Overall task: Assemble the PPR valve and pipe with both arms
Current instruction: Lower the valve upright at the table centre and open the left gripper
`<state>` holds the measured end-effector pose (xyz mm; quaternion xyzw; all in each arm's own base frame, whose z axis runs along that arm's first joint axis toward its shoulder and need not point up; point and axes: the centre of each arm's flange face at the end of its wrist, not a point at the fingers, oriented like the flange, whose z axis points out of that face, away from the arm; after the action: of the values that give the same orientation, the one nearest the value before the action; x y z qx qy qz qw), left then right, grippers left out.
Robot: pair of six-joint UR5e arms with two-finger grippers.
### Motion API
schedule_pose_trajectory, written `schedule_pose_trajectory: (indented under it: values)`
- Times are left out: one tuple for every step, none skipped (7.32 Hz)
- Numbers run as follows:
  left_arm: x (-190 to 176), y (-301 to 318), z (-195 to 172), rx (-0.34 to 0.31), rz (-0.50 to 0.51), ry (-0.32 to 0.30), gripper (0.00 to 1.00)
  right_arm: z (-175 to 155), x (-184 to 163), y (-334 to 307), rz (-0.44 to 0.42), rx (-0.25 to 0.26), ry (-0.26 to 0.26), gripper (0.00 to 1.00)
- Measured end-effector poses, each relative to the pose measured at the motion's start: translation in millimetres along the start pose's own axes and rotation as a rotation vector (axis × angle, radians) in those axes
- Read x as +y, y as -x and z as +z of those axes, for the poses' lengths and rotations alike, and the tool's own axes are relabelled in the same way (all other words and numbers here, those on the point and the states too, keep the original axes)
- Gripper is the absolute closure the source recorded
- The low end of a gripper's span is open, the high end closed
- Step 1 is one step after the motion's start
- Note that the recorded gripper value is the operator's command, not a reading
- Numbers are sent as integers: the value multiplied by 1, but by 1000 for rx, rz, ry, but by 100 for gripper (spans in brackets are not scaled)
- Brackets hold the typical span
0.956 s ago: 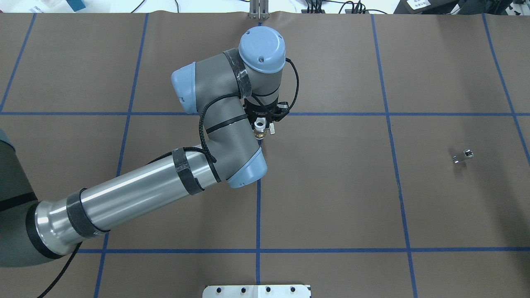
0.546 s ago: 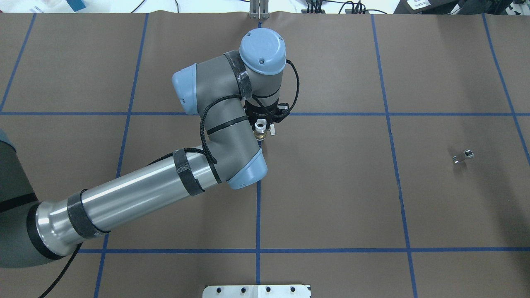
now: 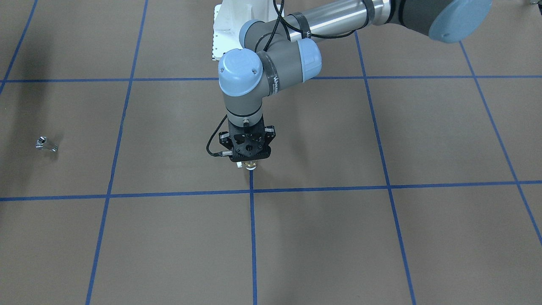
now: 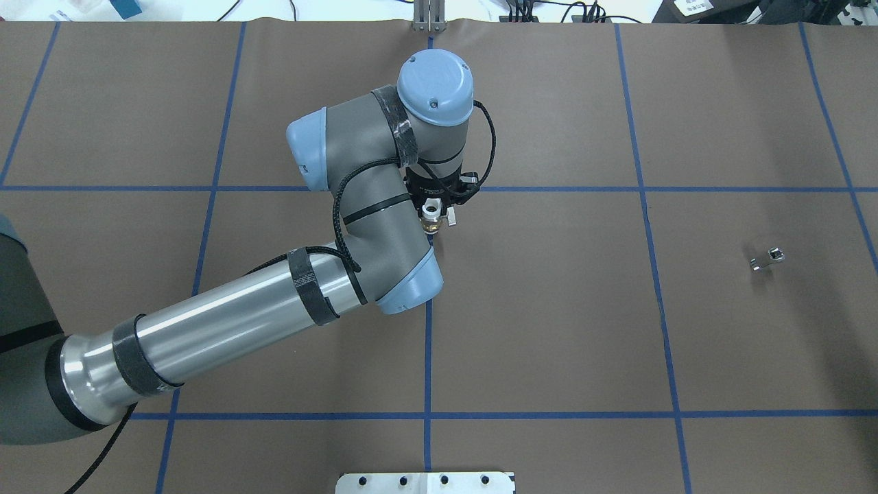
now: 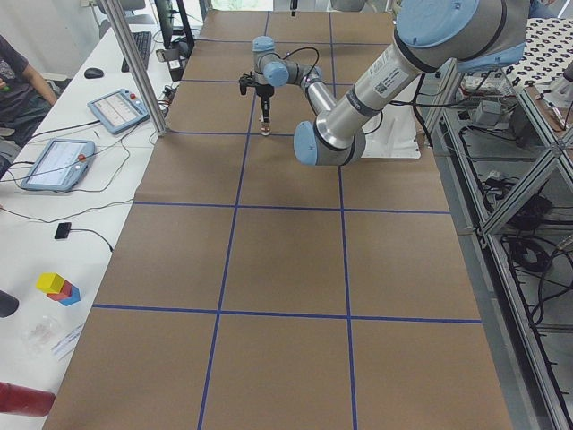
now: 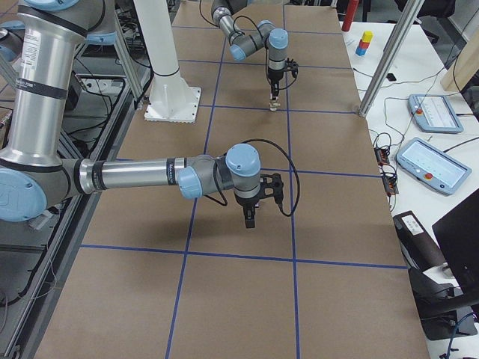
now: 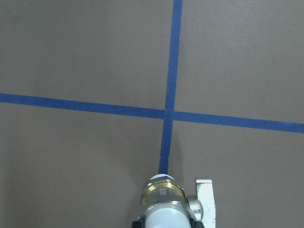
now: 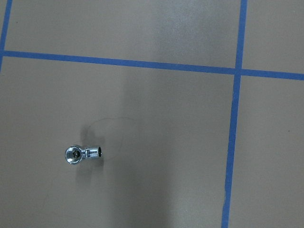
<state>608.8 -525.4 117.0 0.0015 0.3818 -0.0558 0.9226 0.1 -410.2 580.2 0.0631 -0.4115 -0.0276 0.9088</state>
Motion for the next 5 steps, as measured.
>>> schedule_pose_trajectory:
  values:
    - [0,0,1,-2,-1,1,92,0,0,0,0,0,0,0]
    - [-1,0,2,-2,-3,1,54,0,0,0,0,0,1,0]
    - [-1,0,3,-2,-3,1,17,0,0,0,0,0,1,0]
    - [-1,0,3,-1,-3,0,1,0,0,0,1,0,1,0]
    - [-1,0,3,-1,-3,0,0,0,0,0,1,0,1,0]
